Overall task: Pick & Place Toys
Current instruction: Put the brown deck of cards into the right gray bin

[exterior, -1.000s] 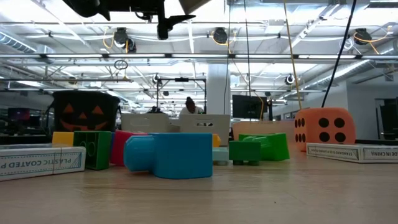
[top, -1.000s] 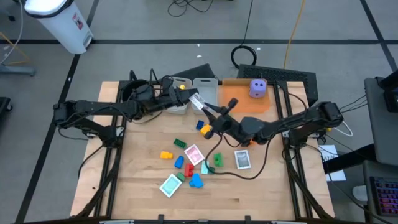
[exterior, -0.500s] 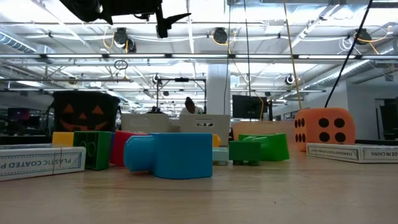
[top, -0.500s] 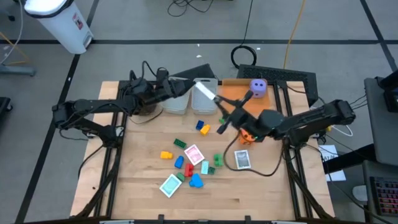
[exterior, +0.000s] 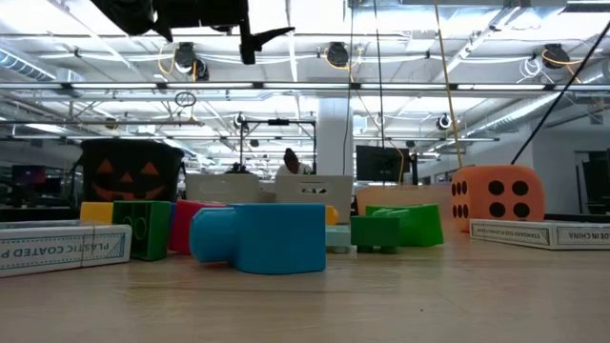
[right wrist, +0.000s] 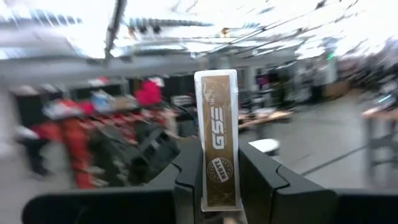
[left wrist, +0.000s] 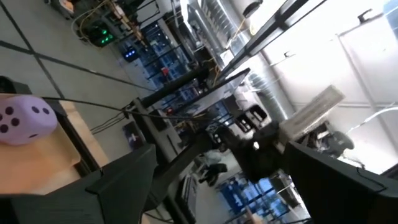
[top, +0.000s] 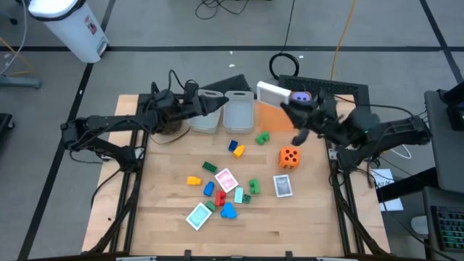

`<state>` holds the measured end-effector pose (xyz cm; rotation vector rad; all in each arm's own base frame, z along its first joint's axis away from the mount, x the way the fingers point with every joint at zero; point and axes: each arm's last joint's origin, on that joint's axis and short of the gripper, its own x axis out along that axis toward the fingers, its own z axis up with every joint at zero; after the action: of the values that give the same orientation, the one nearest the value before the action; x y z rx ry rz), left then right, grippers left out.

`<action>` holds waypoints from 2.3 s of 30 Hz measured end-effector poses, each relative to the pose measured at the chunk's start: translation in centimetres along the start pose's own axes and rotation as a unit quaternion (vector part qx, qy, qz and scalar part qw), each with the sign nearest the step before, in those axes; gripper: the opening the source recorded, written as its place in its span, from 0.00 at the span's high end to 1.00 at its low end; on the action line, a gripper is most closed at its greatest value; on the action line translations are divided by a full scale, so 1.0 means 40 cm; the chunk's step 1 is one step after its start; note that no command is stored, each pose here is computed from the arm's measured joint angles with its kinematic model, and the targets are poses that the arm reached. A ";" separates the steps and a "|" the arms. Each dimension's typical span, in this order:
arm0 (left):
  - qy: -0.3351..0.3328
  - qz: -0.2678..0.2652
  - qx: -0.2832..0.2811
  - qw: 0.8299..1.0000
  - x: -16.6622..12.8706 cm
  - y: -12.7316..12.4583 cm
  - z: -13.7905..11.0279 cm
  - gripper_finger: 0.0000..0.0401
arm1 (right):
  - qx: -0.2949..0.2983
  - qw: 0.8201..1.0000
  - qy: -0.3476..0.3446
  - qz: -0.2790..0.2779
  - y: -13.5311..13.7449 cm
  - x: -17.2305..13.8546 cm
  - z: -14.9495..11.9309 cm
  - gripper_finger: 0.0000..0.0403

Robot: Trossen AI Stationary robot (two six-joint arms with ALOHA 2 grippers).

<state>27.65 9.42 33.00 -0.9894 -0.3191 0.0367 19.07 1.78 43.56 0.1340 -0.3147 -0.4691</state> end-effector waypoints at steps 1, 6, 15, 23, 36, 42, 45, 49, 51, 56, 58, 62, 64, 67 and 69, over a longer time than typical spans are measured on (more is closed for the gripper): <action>0.002 -0.001 0.003 1.000 0.001 -0.001 -0.003 0.10 | 0.024 1.000 -0.001 0.010 -0.007 -0.004 0.006 0.85; 0.014 -0.009 0.027 0.999 0.004 -0.014 -0.025 0.10 | 0.134 0.988 -0.005 0.078 -0.035 -0.009 0.028 0.85; -0.007 0.001 0.067 0.998 0.008 -0.042 -0.070 0.10 | 0.235 0.959 0.054 0.151 -0.078 0.033 0.005 0.85; 0.038 0.033 0.120 0.992 0.038 -0.083 -0.047 0.10 | 0.275 0.939 0.118 0.168 -0.113 0.099 -0.069 0.85; 0.091 0.022 0.194 0.977 0.065 -0.181 0.089 0.10 | 0.284 0.939 0.090 0.174 -0.118 0.174 -0.120 0.85; 0.119 -0.011 0.185 0.976 0.062 -0.179 0.104 0.10 | 0.280 0.940 0.074 0.180 -0.119 0.190 -0.126 0.85; 0.126 -0.020 0.184 0.974 0.061 -0.180 0.107 0.10 | 0.279 0.941 0.064 0.181 -0.129 0.191 -0.119 0.85; 0.143 -0.031 0.183 0.972 0.060 -0.181 0.101 0.10 | 0.277 0.946 0.040 0.163 -0.147 0.193 -0.108 0.85; 0.147 -0.031 0.182 0.972 0.060 -0.180 0.101 0.10 | 0.281 0.946 0.026 0.162 -0.156 0.191 -0.096 0.85; 0.142 -0.027 0.192 0.971 0.060 -0.179 0.101 0.10 | 0.292 0.939 0.033 0.180 -0.163 0.189 -0.091 0.85; 0.140 -0.026 0.194 0.971 0.060 -0.179 0.102 0.10 | 0.301 0.935 0.046 0.182 -0.165 0.190 -0.095 0.85; 0.136 -0.017 0.202 0.970 0.060 -0.175 0.104 0.10 | 0.305 0.932 0.089 0.176 -0.166 0.190 -0.114 0.85; 0.138 -0.007 0.201 0.970 0.061 -0.169 0.101 0.10 | 0.300 0.930 0.107 0.181 -0.166 0.191 -0.124 0.85; 0.150 0.011 0.192 0.970 0.067 -0.152 0.094 0.10 | 0.299 0.928 0.116 0.191 -0.164 0.197 -0.133 0.85; 0.156 0.016 0.185 0.970 0.073 -0.143 0.089 0.10 | 0.299 0.925 0.125 0.197 -0.163 0.200 -0.139 0.85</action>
<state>28.76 9.68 40.25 -0.6158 -0.0039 -0.0291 24.90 -7.41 39.15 0.7082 -0.2176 0.0593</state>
